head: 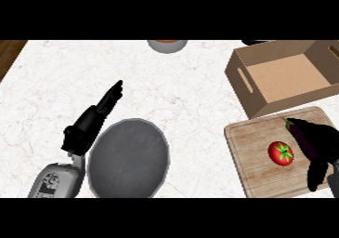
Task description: Pick the eggplant from the cutting board and place it in the cardboard box
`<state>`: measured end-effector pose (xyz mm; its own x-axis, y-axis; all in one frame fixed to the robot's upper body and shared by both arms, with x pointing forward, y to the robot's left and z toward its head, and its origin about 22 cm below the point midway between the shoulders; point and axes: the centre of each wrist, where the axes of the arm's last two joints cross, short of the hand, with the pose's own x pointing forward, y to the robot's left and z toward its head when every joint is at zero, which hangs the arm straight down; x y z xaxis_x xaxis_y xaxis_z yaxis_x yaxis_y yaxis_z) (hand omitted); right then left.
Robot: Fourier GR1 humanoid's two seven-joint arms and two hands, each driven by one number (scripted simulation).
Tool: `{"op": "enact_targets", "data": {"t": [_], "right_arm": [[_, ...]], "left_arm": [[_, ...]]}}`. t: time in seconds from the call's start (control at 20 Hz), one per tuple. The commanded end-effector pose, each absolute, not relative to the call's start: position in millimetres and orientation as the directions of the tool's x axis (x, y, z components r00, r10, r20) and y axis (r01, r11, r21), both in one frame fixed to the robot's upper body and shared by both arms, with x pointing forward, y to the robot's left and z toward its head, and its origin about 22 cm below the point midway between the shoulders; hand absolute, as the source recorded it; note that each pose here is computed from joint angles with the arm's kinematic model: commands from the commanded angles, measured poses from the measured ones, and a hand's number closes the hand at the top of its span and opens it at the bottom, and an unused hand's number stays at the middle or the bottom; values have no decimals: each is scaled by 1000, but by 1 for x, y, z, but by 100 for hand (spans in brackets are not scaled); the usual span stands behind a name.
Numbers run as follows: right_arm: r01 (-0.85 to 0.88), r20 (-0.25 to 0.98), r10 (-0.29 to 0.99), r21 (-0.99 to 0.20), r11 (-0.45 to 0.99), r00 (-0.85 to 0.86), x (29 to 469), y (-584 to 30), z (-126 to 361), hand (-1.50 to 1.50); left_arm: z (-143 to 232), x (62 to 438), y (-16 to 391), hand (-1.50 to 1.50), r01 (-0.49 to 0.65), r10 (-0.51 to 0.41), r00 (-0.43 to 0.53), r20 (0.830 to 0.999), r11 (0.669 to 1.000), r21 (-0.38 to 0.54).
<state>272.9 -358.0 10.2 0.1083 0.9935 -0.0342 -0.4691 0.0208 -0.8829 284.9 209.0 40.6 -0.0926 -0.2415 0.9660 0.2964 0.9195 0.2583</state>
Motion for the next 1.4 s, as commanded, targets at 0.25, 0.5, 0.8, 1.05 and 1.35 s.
{"op": "enact_targets", "data": {"t": [0.25, 0.5, 0.8, 1.05, 1.35], "right_arm": [[-447, -67, 997, -894, -40, 46, 275, -360, -2, 150], [-343, 75, 946, -938, -40, -314, 265, -367, 15, 150], [-153, 97, 861, -988, 23, -499, 261, -388, 31, 150], [1, 55, 854, -998, 65, -518, 249, -412, 65, 150], [29, 133, 803, -982, 184, -580, 226, -416, 135, 150]], "left_arm": [[41, 275, 219, 0, 300, -243, -83, 966, 919, 257], [39, 274, 202, 0, 287, -230, -89, 969, 926, 246], [47, 273, 225, 0, 289, -251, -92, 964, 919, 267], [36, 284, 214, 0, 287, -267, -76, 961, 917, 277], [45, 282, 214, 0, 276, -258, -91, 962, 921, 274]]}}
